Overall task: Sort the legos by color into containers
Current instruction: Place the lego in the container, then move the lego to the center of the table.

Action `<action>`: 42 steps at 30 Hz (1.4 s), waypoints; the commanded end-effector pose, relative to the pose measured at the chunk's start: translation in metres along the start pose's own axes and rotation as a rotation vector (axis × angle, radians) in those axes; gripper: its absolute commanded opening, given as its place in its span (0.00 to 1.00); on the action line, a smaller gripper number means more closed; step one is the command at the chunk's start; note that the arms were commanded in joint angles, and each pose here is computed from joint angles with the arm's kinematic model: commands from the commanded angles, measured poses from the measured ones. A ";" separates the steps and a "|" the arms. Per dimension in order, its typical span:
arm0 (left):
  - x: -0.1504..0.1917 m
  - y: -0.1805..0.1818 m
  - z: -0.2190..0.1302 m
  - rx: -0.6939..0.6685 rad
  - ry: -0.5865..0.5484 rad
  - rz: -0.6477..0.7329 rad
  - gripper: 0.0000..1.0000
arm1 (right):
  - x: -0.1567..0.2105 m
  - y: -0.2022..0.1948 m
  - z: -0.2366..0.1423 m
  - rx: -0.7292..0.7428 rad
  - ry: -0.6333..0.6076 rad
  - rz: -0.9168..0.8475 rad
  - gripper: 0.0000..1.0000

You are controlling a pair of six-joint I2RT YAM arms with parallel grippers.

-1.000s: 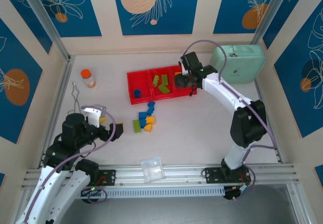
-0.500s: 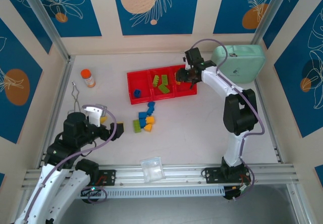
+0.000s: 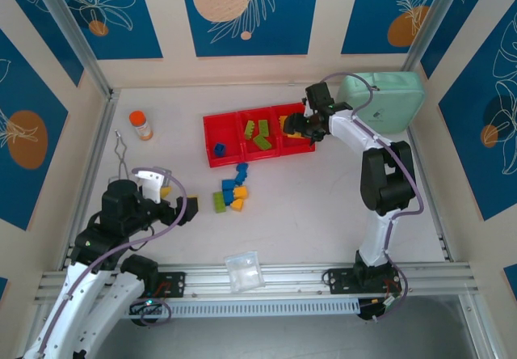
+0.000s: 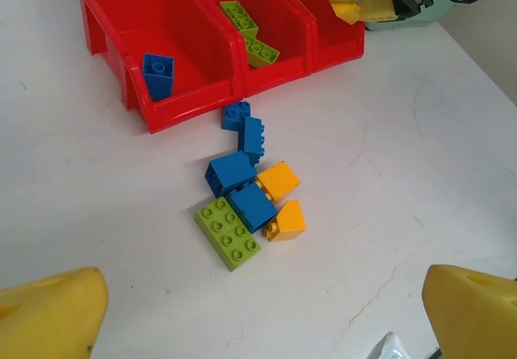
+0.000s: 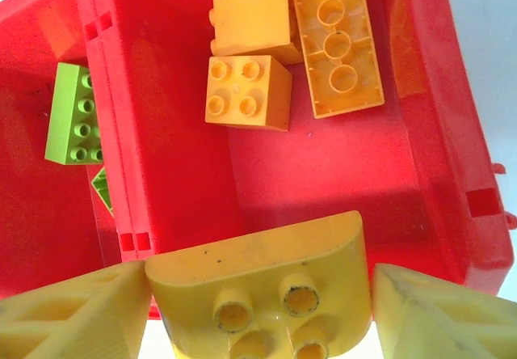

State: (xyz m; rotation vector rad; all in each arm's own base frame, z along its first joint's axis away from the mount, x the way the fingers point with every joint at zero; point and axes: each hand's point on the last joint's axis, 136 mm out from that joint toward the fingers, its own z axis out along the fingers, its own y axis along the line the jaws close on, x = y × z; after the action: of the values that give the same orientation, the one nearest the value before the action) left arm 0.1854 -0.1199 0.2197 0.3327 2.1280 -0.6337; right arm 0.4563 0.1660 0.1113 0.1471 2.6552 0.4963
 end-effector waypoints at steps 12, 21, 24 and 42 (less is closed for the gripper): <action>-0.004 -0.007 -0.003 0.027 -0.017 0.024 0.99 | 0.005 0.027 -0.019 -0.089 0.000 -0.003 0.76; -0.004 -0.007 -0.003 0.029 -0.018 0.024 0.99 | 0.030 0.052 -0.057 -0.097 -0.016 -0.072 0.84; -0.004 -0.007 -0.003 0.027 -0.021 0.025 0.99 | 0.050 0.062 -0.063 -0.087 -0.007 -0.118 0.88; -0.008 -0.010 -0.011 0.035 -0.059 0.040 0.99 | 0.220 0.107 -0.032 0.085 0.208 -0.118 0.84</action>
State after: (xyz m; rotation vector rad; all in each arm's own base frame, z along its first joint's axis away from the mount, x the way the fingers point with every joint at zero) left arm 0.1813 -0.1184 0.2274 0.3349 2.0869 -0.6373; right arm 0.2575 0.3006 0.1110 -0.2216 2.8283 0.5022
